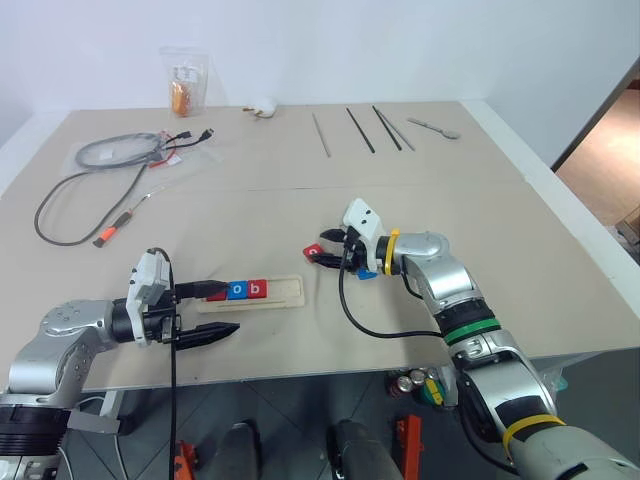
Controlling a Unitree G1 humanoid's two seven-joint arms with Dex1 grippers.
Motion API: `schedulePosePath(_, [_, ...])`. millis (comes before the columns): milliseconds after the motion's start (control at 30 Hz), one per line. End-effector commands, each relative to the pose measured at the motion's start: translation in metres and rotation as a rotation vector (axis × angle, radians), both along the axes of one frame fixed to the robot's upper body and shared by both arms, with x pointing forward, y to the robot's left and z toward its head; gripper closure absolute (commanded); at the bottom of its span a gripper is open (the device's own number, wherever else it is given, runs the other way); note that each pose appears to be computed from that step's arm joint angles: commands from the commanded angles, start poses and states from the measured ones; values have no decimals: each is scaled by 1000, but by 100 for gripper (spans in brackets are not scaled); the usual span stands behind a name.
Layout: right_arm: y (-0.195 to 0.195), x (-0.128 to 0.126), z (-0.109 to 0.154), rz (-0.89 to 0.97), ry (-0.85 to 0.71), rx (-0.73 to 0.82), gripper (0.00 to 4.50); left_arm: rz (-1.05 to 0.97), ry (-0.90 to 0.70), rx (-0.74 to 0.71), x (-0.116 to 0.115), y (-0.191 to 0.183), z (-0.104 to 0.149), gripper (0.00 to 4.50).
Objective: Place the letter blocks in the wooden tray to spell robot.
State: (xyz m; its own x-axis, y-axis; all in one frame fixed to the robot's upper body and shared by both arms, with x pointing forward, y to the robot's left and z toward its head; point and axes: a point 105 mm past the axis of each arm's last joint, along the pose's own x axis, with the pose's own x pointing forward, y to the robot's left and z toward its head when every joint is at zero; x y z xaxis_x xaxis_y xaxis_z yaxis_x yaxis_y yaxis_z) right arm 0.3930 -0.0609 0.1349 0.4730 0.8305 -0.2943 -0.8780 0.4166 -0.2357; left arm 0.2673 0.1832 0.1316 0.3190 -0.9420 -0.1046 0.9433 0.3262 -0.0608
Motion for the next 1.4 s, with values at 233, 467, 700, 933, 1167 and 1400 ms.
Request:
schedulePosePath(233, [-3, 8, 12, -48, -18, 43, 367, 2, -90, -77, 7, -5, 34, 0])
schedulePosePath(467, [-4, 11, 23, -43, -30, 65, 318, -1, -96, -76, 7, -5, 35, 0])
schedulePosePath(700, [-4, 10, 22, -47, -15, 67, 84, -4, -87, -76, 6, -7, 31, 0])
schedulePosePath(933, [-1, 8, 11, -24, 5, 21, 3, -6, -84, -76, 6, -8, 30, 0])
schedulePosePath(1167, [4, 14, 3, -23, 7, -28, 3, -6, -84, -76, 7, -8, 30, 0])
schedulePosePath(1400, [9, 18, -2, -18, 11, -36, 3, -4, -82, -73, 7, -6, 28, 0])
